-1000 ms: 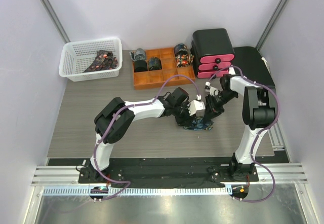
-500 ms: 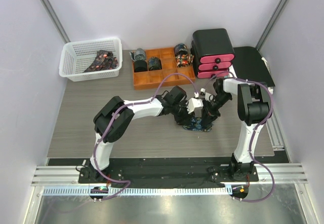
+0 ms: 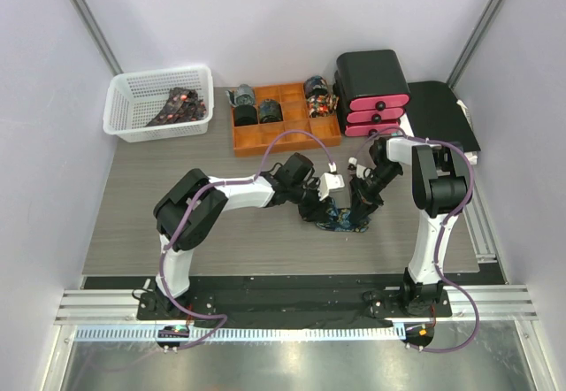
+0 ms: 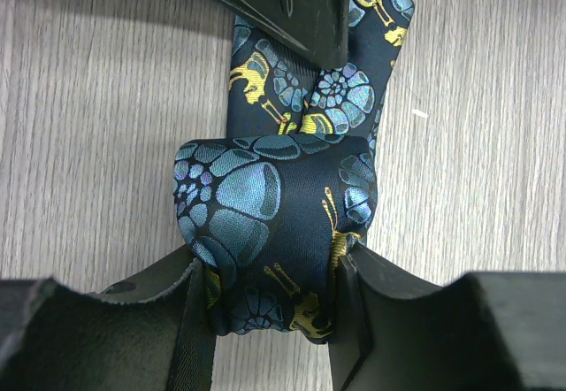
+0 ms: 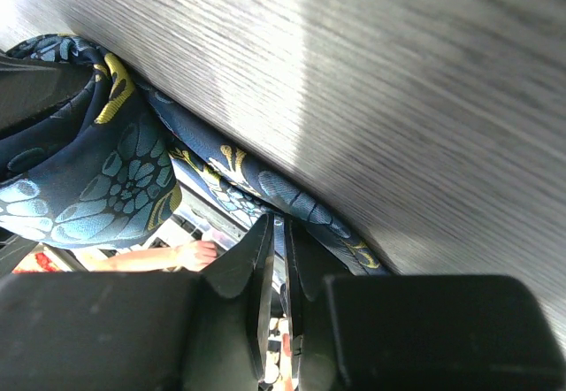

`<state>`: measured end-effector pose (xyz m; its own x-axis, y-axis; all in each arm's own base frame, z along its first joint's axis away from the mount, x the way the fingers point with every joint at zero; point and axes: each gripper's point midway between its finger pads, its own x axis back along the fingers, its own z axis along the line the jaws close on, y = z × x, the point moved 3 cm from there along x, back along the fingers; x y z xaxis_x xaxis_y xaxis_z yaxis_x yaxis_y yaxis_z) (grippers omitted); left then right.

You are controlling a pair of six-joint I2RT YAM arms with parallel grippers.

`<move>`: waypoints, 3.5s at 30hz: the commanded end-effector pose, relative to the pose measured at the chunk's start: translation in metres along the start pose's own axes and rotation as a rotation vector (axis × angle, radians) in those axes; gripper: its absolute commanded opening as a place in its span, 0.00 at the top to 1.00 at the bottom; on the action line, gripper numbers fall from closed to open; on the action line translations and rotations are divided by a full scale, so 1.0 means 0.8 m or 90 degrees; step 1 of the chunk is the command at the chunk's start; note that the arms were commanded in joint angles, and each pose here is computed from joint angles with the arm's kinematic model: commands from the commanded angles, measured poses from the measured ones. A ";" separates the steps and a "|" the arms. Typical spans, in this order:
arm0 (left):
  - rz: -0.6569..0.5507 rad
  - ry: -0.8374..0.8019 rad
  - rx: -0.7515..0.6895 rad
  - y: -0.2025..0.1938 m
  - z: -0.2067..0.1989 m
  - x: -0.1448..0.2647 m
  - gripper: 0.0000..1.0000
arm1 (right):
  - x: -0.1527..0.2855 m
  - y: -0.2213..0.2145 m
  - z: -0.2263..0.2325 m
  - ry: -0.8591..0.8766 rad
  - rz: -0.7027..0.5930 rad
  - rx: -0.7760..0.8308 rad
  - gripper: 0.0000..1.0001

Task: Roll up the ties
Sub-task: Roll the tie at the center of the board.

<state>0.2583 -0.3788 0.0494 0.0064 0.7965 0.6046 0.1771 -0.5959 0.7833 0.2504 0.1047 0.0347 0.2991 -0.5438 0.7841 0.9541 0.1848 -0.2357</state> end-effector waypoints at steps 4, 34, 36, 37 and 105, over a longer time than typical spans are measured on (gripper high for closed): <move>0.065 0.052 0.036 -0.031 0.018 0.002 0.98 | -0.005 0.018 -0.041 -0.110 -0.021 0.051 0.84; 0.117 0.097 0.081 -0.065 0.022 0.000 1.00 | 0.005 -0.002 0.009 -0.053 -0.058 0.118 0.82; 0.118 0.093 0.083 -0.066 0.020 0.001 1.00 | 0.005 0.005 0.007 -0.062 -0.070 0.117 0.82; 0.117 0.092 0.084 -0.066 0.019 0.001 1.00 | 0.007 0.009 0.007 -0.068 -0.075 0.117 0.82; 0.304 0.057 -0.006 -0.085 0.012 0.012 1.00 | 0.011 0.093 -0.018 -0.104 -0.123 0.078 0.81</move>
<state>0.2634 -0.3739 0.0484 0.0026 0.6431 0.7658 0.0345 -0.7654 0.6426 0.2652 0.1214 0.0380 0.3074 -0.5073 0.8051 0.9495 0.2193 -0.2243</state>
